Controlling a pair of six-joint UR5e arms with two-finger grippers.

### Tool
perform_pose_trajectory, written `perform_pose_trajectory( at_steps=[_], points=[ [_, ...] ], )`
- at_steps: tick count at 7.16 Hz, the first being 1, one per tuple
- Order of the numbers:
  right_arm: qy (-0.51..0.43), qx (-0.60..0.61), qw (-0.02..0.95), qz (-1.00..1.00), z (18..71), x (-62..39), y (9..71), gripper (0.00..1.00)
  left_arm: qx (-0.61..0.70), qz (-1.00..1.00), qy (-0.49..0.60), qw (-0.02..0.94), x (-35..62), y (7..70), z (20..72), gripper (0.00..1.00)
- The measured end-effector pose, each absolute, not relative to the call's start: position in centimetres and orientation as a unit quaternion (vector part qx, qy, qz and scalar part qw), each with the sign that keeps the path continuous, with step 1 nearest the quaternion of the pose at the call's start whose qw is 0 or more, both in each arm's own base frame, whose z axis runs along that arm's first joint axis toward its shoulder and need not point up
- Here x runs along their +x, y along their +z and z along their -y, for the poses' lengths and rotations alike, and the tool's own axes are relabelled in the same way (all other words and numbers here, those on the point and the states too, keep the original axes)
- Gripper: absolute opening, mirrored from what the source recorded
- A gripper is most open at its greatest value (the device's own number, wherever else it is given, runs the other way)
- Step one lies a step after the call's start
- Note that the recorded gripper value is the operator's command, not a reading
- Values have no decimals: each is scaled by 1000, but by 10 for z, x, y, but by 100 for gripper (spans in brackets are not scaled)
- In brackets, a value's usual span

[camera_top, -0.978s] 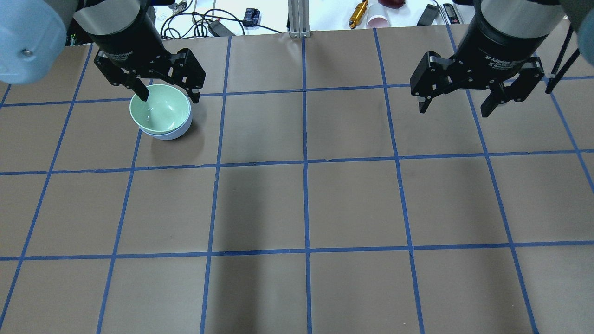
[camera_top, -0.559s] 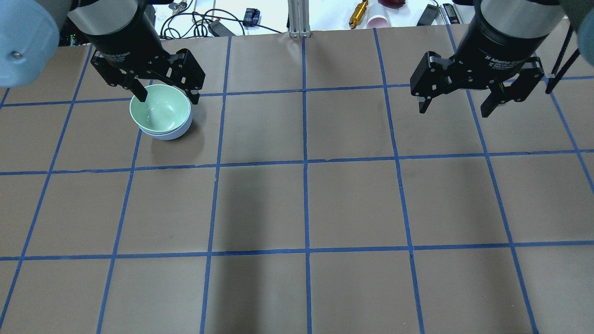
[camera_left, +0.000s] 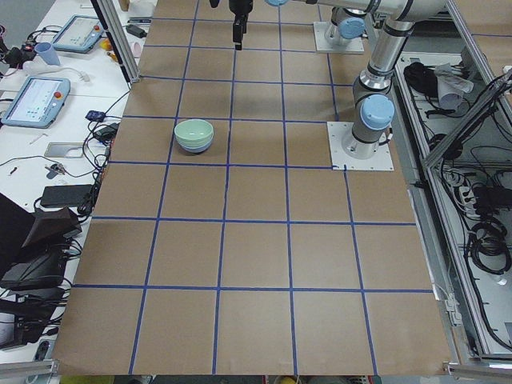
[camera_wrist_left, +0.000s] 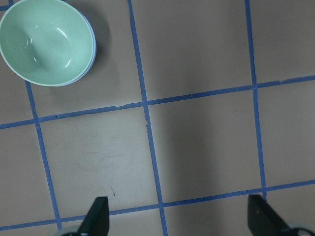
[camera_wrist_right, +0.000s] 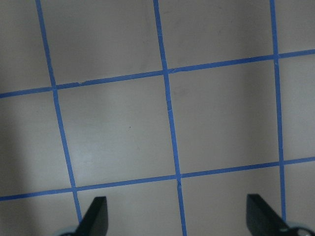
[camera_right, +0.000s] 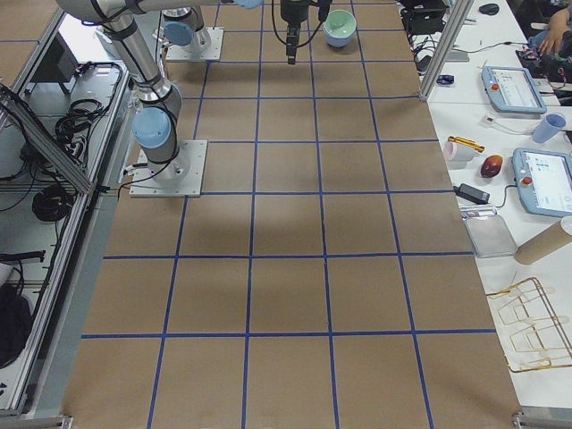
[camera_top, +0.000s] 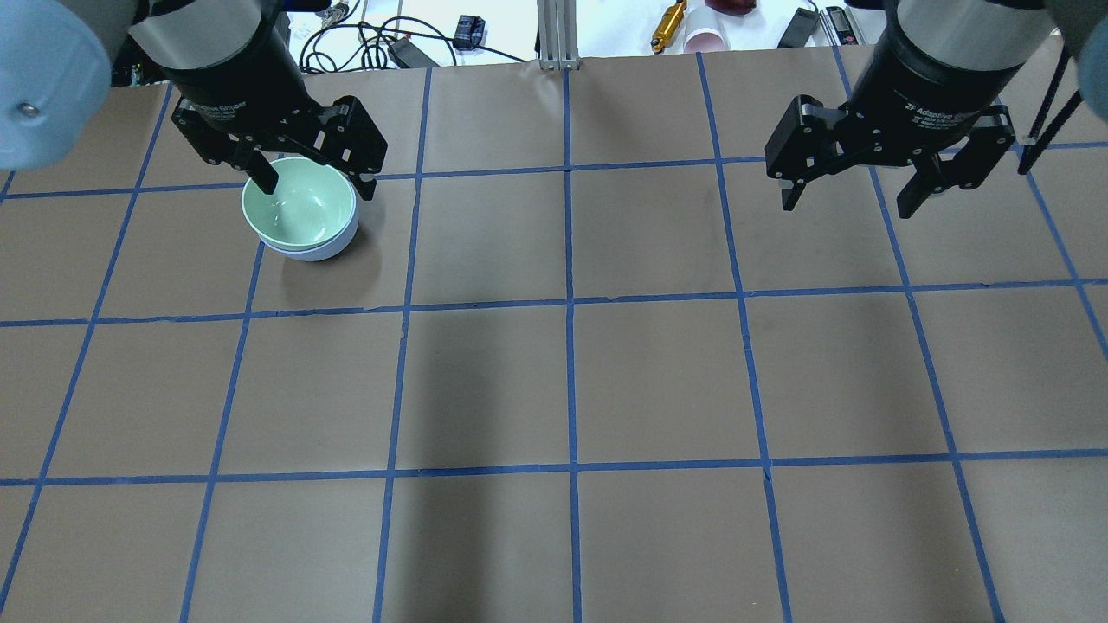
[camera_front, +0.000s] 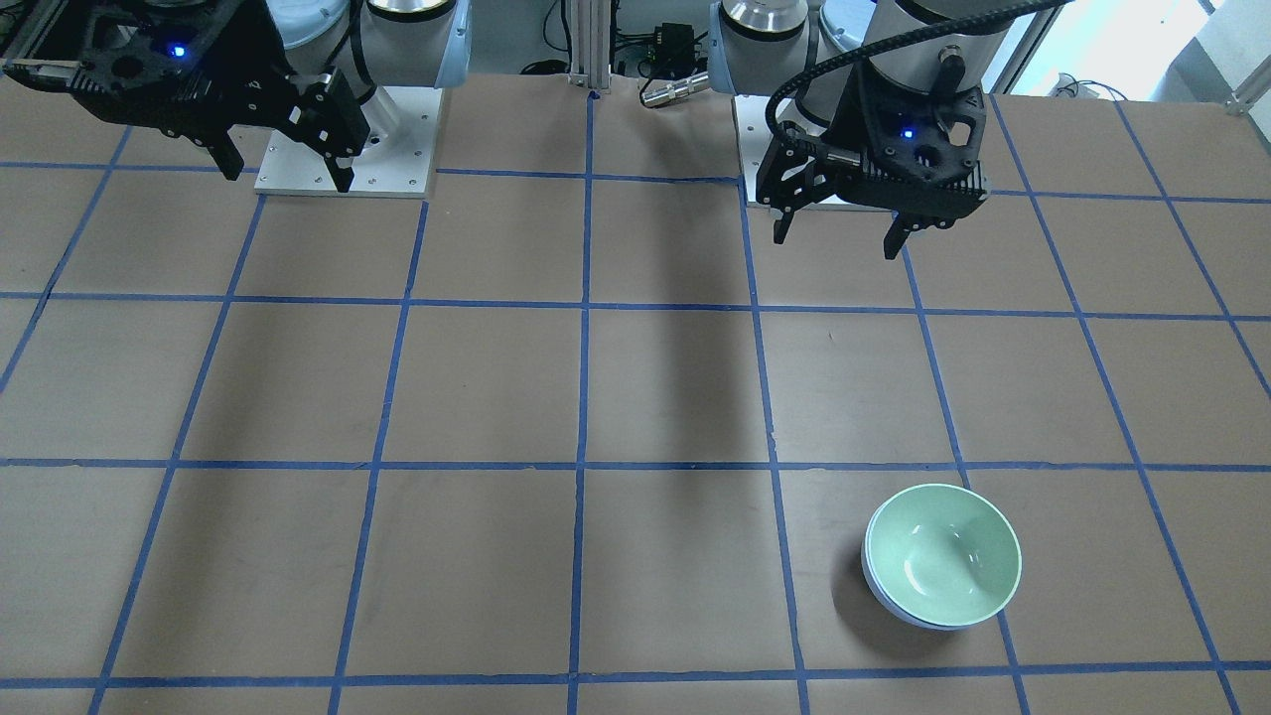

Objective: Stack green bowl on blue bowl

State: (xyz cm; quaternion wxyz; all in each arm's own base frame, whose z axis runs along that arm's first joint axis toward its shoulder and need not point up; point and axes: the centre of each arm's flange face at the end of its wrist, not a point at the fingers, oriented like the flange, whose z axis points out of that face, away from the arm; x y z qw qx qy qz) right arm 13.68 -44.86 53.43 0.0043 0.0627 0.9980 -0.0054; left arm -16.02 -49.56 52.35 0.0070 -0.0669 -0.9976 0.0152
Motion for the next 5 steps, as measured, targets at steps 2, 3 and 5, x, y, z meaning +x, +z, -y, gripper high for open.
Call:
perform_pose_trajectory(
  at_steps=[2,3,5],
  points=[
    [-5,63,4,-998,449,137,534,100,-48,999,16,6,-133,524,502,100],
    [-5,63,4,-998,448,137,534,100,-39,999,15,6,-118,524,505,100],
    [-5,62,4,-998,448,137,534,100,-28,999,21,4,-102,526,508,100]
  ],
)
